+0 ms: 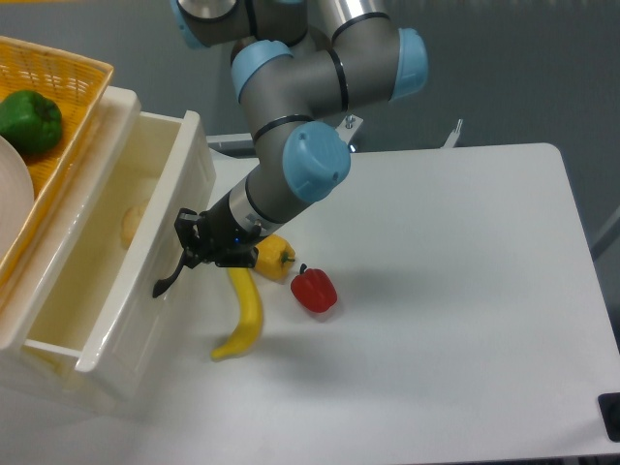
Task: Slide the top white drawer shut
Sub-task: 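Push the drawer front inward into the white cabinet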
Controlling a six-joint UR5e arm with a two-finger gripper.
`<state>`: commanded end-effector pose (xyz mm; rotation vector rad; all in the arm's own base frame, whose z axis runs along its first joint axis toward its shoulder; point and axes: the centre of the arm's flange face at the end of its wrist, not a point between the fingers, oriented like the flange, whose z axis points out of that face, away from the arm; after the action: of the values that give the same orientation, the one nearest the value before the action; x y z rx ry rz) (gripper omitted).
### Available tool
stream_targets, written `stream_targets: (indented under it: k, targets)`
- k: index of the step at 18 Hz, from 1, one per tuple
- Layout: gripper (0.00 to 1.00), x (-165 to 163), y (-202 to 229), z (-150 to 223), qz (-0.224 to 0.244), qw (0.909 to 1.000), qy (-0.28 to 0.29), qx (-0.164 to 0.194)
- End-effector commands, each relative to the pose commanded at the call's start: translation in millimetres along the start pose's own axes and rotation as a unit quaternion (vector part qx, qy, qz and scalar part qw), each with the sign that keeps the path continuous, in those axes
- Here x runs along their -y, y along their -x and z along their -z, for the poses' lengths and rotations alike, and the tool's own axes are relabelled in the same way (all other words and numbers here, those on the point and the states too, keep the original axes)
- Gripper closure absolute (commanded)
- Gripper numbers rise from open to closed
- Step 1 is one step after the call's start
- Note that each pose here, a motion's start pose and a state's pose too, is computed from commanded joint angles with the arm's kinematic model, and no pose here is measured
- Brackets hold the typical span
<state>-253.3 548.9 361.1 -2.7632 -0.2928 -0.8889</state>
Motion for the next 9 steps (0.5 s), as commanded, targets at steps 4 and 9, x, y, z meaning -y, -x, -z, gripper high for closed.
stream_targets:
  k: [4, 9]
  targets:
    - [1.00, 1, -6, -4, -0.004, 1.0000, 0.003, -0.002]
    - [1.00, 3, -15, -10, -0.008, 0.9999, 0.006, -0.002]
